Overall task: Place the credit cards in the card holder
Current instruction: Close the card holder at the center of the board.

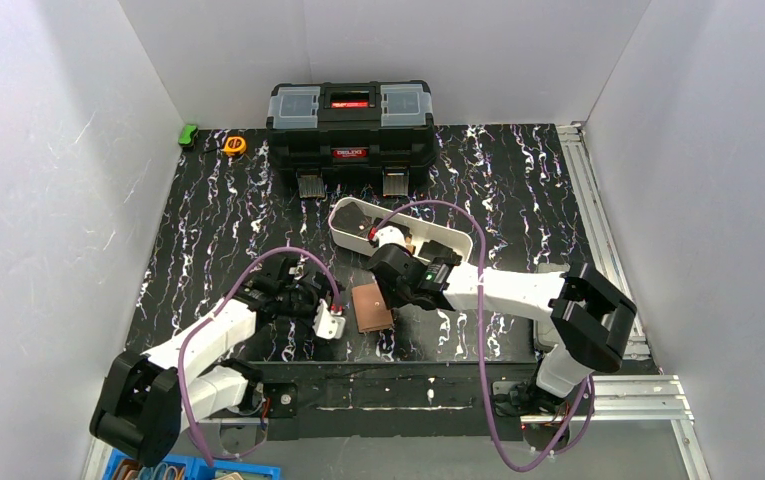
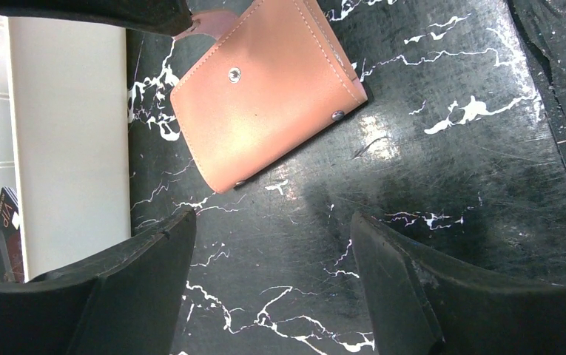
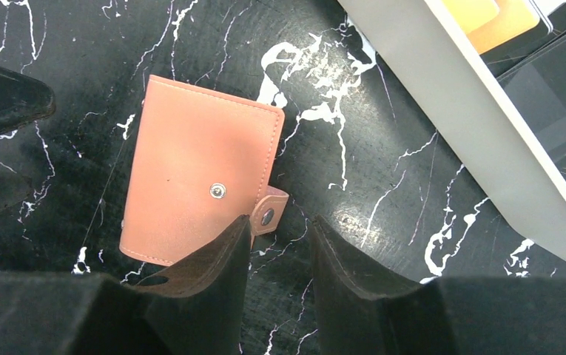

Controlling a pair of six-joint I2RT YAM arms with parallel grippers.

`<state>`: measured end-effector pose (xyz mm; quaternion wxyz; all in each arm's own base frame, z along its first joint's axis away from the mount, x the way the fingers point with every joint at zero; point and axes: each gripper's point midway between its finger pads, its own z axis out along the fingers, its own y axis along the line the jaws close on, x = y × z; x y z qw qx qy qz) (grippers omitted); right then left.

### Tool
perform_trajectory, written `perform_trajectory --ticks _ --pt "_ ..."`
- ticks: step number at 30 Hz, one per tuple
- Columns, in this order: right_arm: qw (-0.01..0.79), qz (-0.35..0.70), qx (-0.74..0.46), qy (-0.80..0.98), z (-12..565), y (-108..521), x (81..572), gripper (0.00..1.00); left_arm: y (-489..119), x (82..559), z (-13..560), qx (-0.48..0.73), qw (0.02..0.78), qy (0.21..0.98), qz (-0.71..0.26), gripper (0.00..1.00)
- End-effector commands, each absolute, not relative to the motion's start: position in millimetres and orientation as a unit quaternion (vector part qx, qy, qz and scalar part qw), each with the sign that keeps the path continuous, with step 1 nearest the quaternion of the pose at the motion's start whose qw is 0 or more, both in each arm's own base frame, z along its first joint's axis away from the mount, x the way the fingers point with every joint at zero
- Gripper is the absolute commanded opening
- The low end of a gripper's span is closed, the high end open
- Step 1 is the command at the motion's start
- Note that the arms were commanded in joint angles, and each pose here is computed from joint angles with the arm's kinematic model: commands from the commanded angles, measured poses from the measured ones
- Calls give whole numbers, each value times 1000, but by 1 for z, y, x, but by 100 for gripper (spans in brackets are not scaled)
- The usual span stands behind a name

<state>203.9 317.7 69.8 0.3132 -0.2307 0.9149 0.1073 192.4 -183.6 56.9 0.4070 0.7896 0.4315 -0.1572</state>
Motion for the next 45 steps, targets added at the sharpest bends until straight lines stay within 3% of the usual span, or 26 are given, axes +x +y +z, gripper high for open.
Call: perform_trajectory --ticks 1,3,11,14,18,23,28,34,41,45 --pt "333 102 -218 912 83 319 211 42 -189 182 61 789 414 417 -177 76" --pt "333 103 -219 911 83 319 211 40 -189 181 62 791 415 413 -177 76" --pt "324 123 -223 911 79 328 207 17 -191 177 58 800 411 400 -179 71" --pt "320 123 -223 912 76 329 207 14 -193 177 56 803 408 396 -180 69" --pt "316 118 -226 914 73 330 207 43 -194 179 56 804 404 397 -182 68" --pt "322 127 -229 910 77 333 208 49 -194 178 55 806 404 395 -179 68" --pt "320 120 -229 912 74 332 208 36 -193 177 54 807 403 394 -178 68" --pt "324 128 -223 910 76 332 208 1 -194 177 51 809 402 389 -180 68" --pt "322 154 -224 907 80 339 203 1 -199 179 44 812 394 387 -188 66" --pt "316 174 -227 904 79 346 200 1 -201 183 39 814 386 389 -192 56"
